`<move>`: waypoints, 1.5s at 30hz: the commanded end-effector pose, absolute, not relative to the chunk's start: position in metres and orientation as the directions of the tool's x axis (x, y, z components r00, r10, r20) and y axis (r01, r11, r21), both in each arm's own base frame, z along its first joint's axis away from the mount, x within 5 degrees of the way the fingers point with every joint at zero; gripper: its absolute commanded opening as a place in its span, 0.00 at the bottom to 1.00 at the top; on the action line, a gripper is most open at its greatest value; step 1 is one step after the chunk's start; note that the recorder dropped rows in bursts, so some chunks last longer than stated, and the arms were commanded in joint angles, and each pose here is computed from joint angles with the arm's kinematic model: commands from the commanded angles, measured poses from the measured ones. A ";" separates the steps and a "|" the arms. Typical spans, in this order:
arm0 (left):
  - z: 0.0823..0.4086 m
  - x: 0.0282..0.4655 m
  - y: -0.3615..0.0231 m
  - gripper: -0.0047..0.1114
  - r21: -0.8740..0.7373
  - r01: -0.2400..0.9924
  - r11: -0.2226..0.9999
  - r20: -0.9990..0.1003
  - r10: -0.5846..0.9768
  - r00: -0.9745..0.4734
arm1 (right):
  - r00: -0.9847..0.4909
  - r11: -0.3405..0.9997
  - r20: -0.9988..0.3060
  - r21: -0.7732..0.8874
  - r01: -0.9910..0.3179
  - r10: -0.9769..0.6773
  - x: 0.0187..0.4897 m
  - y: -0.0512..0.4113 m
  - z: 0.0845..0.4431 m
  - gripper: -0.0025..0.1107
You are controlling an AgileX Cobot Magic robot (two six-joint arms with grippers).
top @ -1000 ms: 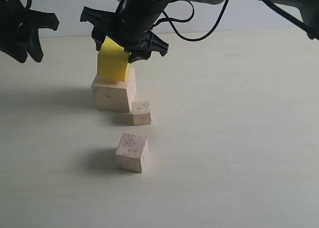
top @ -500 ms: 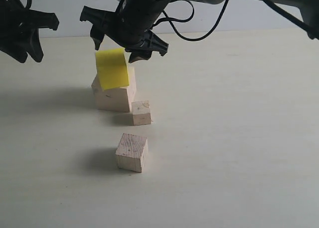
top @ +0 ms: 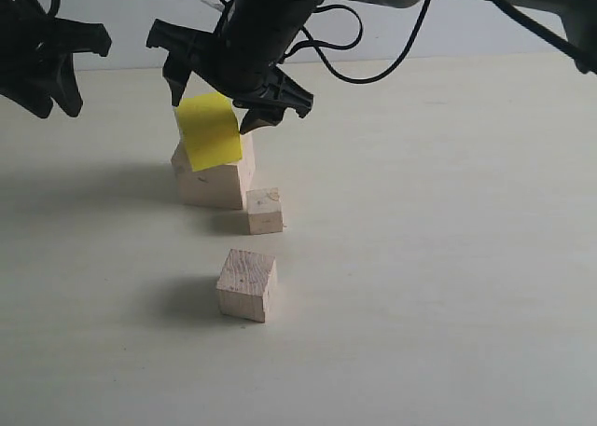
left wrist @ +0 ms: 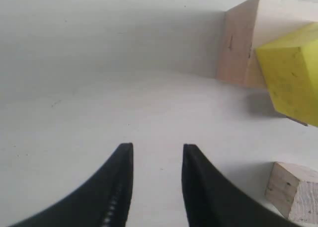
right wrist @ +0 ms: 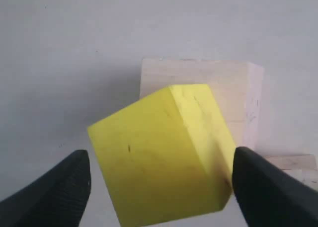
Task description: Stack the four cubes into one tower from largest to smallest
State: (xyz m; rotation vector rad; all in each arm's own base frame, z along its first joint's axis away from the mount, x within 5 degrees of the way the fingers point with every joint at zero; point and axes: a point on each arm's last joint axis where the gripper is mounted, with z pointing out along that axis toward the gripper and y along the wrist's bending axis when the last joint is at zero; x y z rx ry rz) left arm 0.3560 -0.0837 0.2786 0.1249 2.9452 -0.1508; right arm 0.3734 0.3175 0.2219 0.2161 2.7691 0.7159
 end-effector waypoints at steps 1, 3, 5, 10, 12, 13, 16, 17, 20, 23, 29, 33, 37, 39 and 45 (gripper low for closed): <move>0.276 0.352 -0.083 0.33 -0.114 0.082 0.990 -0.185 0.060 -0.981 | -0.955 0.871 -0.225 0.488 0.061 0.193 0.372 0.318 0.224 0.68; 0.268 0.352 -0.086 0.33 -0.149 0.094 0.984 -0.199 0.063 -0.978 | -0.956 0.873 -0.233 0.486 0.047 0.181 0.371 0.317 0.224 0.68; 0.261 0.351 -0.093 0.33 -0.215 0.133 0.968 -0.214 0.086 -0.973 | -0.956 0.873 -0.240 0.487 0.034 0.171 0.371 0.317 0.226 0.68; 0.255 0.352 -0.105 0.33 -0.344 0.185 0.921 -0.279 0.088 -0.956 | -0.950 0.868 -0.280 0.496 -0.018 0.140 0.368 0.315 0.243 0.68; 0.254 0.354 -0.105 0.33 -0.338 0.185 0.923 -0.299 0.081 -0.951 | -0.944 0.870 -0.301 0.492 -0.032 0.136 0.367 0.313 0.250 0.68; 0.254 0.355 -0.105 0.33 -0.337 0.184 0.923 -0.306 0.077 -0.949 | -0.943 0.874 -0.307 0.484 -0.038 0.130 0.366 0.311 0.253 0.68; 0.249 0.358 -0.105 0.33 -0.333 0.179 0.926 -0.303 0.075 -0.950 | -0.933 0.891 -0.344 0.449 -0.064 0.106 0.364 0.306 0.264 0.68; 0.247 0.359 -0.105 0.33 -0.333 0.177 0.926 -0.299 0.075 -0.951 | -0.929 0.900 -0.358 0.430 -0.074 0.095 0.363 0.303 0.267 0.68; 0.233 0.364 -0.106 0.33 -0.338 0.160 0.928 -0.266 0.069 -0.961 | -0.916 0.923 -0.396 0.373 -0.098 0.063 0.362 0.296 0.274 0.68; 0.220 0.369 -0.108 0.33 -0.347 0.143 0.927 -0.246 0.058 -0.968 | -0.901 0.947 -0.434 0.300 -0.119 0.024 0.362 0.289 0.279 0.65; 0.209 0.374 -0.111 0.33 -0.366 0.138 0.920 -0.243 0.049 -0.969 | -0.870 0.987 -0.488 0.091 -0.135 -0.074 0.362 0.269 0.289 0.39; 0.210 0.377 -0.112 0.33 -0.376 0.143 0.915 -0.272 0.039 -0.962 | -0.864 0.987 -0.489 0.035 -0.157 -0.120 0.362 0.265 0.289 0.13; 0.211 0.378 -0.112 0.32 -0.384 0.139 0.913 -0.282 0.027 -0.959 | -0.855 0.982 -0.497 0.023 -0.186 -0.150 0.363 0.265 0.290 0.02; 0.212 0.379 -0.114 0.29 -0.394 0.145 0.907 -0.291 0.027 -0.956 | -0.851 0.982 -0.503 0.024 -0.187 -0.150 0.363 0.265 0.290 0.02; 0.214 0.384 -0.114 0.04 -0.397 0.165 0.903 -0.349 0.018 -0.937 | -0.845 0.982 -0.509 0.004 -0.190 -0.162 0.364 0.264 0.291 0.02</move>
